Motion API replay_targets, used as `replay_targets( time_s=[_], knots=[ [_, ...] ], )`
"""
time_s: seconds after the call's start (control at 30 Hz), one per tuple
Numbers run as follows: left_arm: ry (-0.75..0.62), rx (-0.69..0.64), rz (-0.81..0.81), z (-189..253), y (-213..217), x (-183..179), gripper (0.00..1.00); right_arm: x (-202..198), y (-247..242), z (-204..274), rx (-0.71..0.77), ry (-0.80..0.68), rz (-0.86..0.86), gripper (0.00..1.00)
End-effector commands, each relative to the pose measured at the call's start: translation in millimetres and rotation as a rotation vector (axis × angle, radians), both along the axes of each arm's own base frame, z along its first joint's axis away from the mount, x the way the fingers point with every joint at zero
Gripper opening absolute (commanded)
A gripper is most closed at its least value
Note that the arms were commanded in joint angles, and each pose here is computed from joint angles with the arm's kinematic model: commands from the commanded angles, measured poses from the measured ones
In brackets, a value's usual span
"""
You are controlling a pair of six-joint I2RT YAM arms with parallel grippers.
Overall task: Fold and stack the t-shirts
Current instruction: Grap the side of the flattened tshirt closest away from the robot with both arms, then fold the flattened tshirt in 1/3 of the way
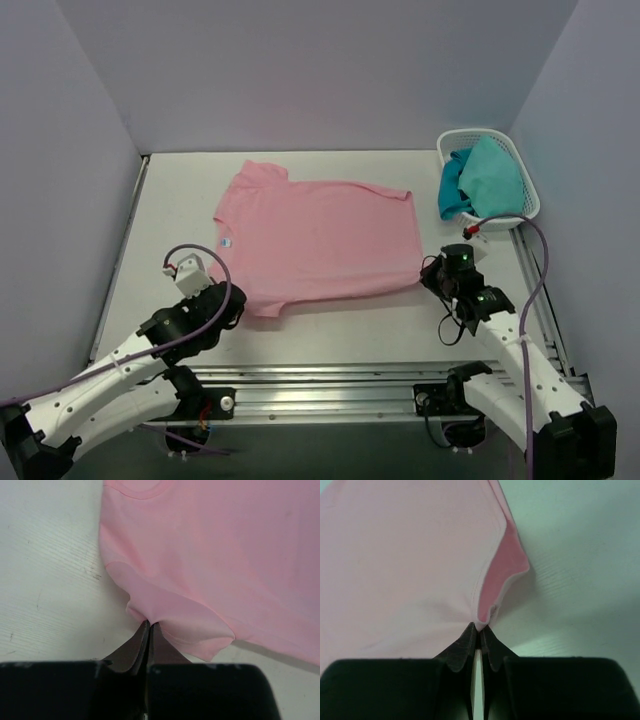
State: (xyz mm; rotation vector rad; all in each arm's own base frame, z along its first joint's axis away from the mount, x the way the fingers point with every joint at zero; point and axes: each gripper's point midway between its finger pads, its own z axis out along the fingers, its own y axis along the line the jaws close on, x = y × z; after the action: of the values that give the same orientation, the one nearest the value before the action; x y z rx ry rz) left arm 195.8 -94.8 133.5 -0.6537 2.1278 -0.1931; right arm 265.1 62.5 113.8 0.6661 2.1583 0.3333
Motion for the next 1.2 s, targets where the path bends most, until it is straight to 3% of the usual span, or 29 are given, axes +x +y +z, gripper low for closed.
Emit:
replay_targets(
  time_s=[0.0,0.2,0.57,0.8,1.17],
  knots=[
    [-0.041,0.062,0.02,22.3,1.6,15.8,0.02,9.4,-7.2,-15.6,-0.048,0.063,-0.036,0.0],
    [-0.063,0.07,0.008,36.9,-9.2,66.3,0.02,44.1,-1.7,-29.1,-0.068,0.094,-0.045,0.0],
    [0.022,0.019,-0.012,-5.8,-20.5,139.1,0.02,91.4,4.0,-46.1,-0.111,0.189,-0.065,0.0],
    [0.016,0.048,-0.041,-6.4,-30.3,181.7,0.02,119.8,3.1,-58.6,-0.147,0.228,-0.1,0.0],
    [0.043,0.1,0.014,-14.6,-4.7,204.7,0.02,139.0,-3.5,-71.8,-0.194,0.264,-0.141,0.0]
  ],
)
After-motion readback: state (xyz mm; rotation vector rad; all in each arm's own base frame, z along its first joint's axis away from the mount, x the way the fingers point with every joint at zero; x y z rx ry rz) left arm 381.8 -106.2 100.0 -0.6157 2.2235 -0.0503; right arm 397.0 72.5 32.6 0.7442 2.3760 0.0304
